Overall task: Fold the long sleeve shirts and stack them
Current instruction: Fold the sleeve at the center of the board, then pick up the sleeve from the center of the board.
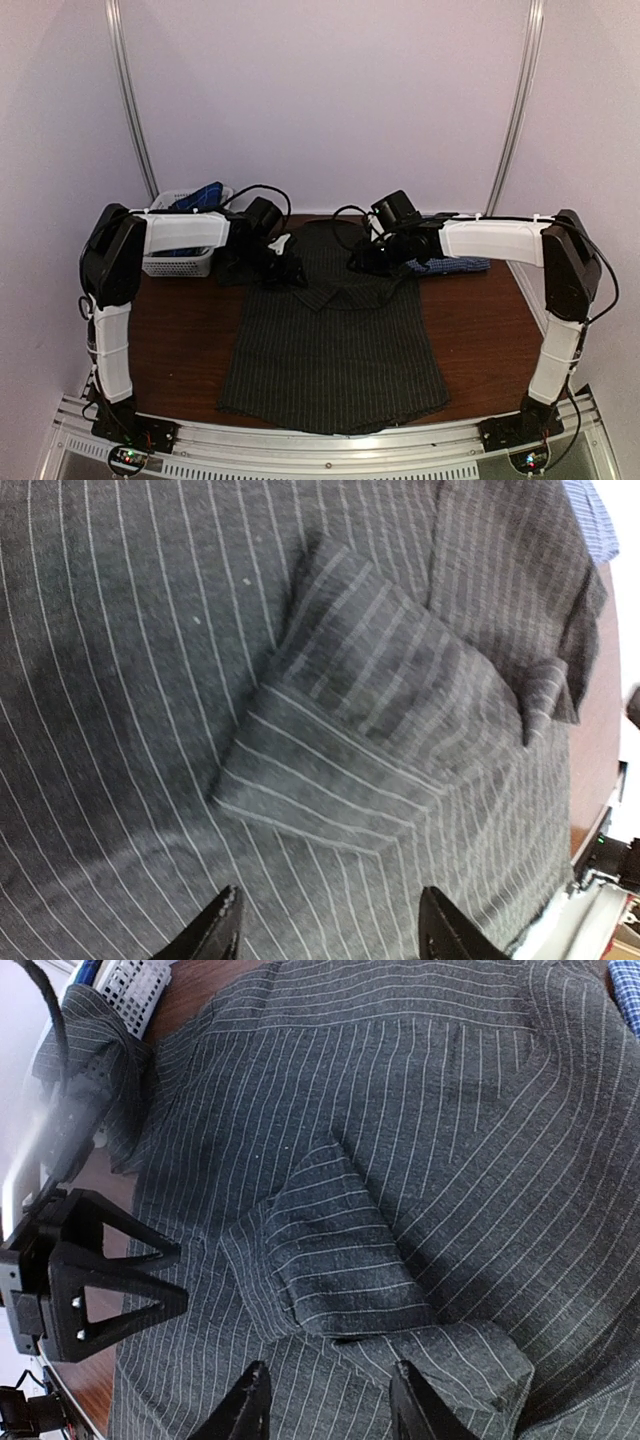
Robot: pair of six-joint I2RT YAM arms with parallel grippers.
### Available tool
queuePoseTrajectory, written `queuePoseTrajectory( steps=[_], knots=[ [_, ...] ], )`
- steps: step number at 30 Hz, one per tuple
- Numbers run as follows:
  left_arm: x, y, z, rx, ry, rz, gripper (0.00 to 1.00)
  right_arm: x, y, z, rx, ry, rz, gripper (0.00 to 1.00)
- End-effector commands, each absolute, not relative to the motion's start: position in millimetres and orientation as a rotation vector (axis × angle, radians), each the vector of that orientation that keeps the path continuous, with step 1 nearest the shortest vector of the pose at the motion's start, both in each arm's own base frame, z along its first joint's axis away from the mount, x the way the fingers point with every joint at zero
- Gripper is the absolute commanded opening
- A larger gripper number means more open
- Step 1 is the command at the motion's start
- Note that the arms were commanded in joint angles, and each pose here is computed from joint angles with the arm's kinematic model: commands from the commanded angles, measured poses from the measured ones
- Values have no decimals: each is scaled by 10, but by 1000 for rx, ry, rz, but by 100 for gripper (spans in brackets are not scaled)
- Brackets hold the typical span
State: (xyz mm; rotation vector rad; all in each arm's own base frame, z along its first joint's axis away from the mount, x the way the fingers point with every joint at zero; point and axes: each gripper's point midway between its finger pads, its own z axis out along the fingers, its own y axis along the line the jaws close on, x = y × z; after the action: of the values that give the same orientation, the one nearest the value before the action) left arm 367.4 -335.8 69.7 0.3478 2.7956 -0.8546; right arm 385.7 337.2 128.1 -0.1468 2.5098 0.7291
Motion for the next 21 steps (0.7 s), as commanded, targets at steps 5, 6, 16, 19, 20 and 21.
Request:
queuePoseTrajectory(
  steps=[5,6,16,19,20,21],
  knots=[
    [4181,-3470,652,408,2680,-729,61,3637,3247,1466,-137,2489,636,42],
    [4216,-3496,647,416,2673,-730,61,3616,3232,1466,-133,2491,628,42],
    [4142,-3664,426,501,2705,-746,67,3406,3054,1478,-84,2492,602,43],
    [4075,-3734,430,526,2706,-778,67,3374,3012,1475,-72,2492,598,43],
    [4051,-3753,438,537,2705,-783,67,3371,2995,1476,-66,2490,595,43],
    [4023,-3779,448,550,2702,-788,67,3361,2978,1474,-65,2490,591,43]
  ],
)
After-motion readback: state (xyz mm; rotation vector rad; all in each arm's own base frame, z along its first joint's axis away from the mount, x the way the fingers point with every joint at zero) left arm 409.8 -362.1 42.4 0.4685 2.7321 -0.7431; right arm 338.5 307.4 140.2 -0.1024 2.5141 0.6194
